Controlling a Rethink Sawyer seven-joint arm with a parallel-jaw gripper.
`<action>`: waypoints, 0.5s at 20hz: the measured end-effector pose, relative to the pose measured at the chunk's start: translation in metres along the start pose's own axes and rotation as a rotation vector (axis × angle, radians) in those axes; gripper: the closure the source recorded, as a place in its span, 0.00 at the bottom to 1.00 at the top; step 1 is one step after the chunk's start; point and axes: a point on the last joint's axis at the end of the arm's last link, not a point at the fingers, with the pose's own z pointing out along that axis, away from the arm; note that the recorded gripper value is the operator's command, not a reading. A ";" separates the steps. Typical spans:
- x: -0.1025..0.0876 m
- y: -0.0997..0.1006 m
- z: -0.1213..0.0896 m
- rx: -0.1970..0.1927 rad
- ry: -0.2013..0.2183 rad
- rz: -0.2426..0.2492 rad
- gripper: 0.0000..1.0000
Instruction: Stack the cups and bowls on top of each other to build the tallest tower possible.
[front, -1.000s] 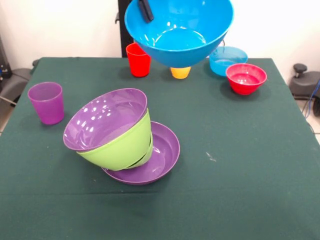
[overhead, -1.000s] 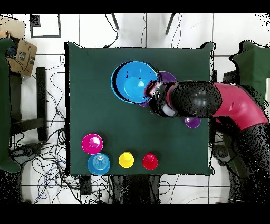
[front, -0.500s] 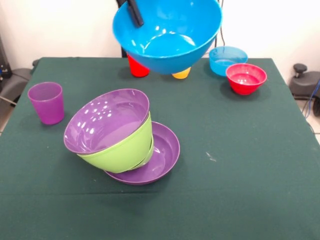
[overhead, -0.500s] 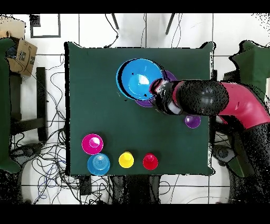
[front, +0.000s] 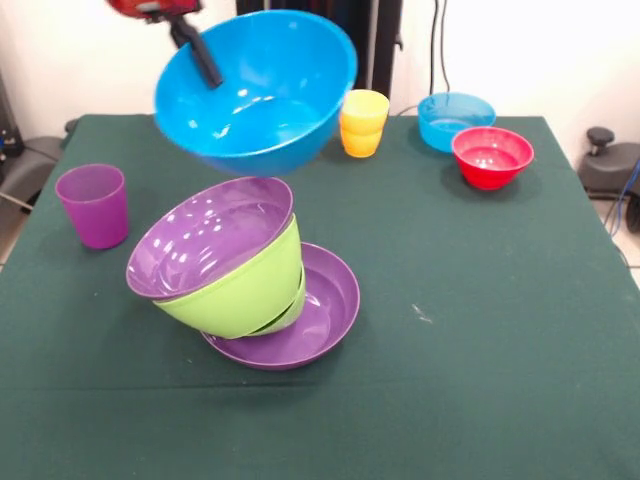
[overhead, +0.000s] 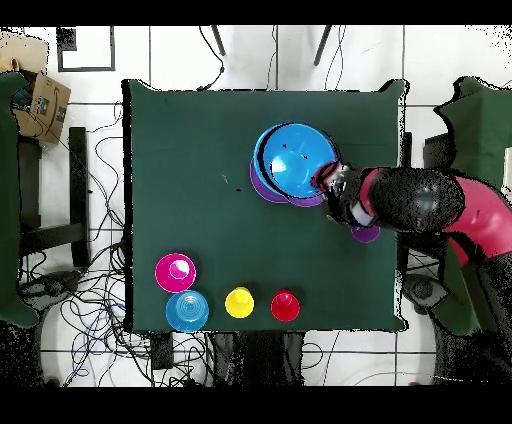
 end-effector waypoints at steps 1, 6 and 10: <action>-0.002 -0.007 0.001 -0.001 0.000 0.007 1.00; -0.015 -0.054 0.015 -0.007 -0.003 0.027 1.00; -0.020 -0.080 0.032 -0.016 -0.012 0.007 1.00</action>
